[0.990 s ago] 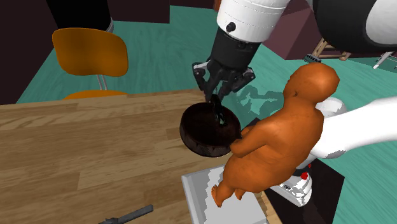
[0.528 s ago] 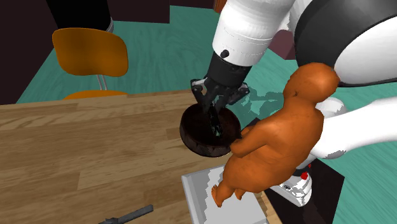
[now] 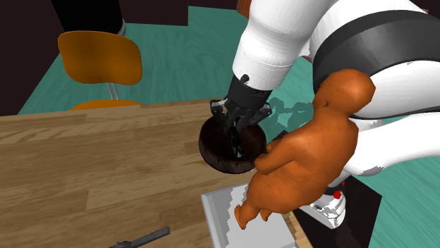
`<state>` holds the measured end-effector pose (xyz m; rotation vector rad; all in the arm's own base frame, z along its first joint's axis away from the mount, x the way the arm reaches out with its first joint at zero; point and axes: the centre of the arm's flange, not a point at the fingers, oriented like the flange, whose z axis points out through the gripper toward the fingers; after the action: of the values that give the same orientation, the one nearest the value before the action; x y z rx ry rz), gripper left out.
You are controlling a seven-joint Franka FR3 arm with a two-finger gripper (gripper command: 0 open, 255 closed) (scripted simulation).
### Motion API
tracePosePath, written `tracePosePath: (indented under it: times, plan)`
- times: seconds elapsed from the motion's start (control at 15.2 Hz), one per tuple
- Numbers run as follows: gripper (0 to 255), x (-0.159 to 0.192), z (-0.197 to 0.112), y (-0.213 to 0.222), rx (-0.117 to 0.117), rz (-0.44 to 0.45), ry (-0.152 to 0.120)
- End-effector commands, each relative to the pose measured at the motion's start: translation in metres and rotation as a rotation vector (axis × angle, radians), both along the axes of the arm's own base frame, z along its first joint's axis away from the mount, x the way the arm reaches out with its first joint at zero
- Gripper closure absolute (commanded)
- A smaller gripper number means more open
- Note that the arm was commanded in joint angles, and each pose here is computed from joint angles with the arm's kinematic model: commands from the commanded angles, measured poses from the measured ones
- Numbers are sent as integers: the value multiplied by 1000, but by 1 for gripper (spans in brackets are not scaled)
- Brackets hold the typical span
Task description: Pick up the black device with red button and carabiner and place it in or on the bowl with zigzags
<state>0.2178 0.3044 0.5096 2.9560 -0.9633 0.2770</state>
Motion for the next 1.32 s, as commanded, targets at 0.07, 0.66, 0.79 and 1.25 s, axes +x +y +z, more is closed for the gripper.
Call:
tracePosePath:
  times: [0.07, 0.66, 0.79, 1.25]
  plan:
    - [255, 0, -1, 0, -1, 0, 1]
    - [0, -2, 12, 1, -1, 0, 1]
    - [0, -6, 38, 3, -1, 0, 1]
    - [0, -8, 48, 4, -1, 0, 1]
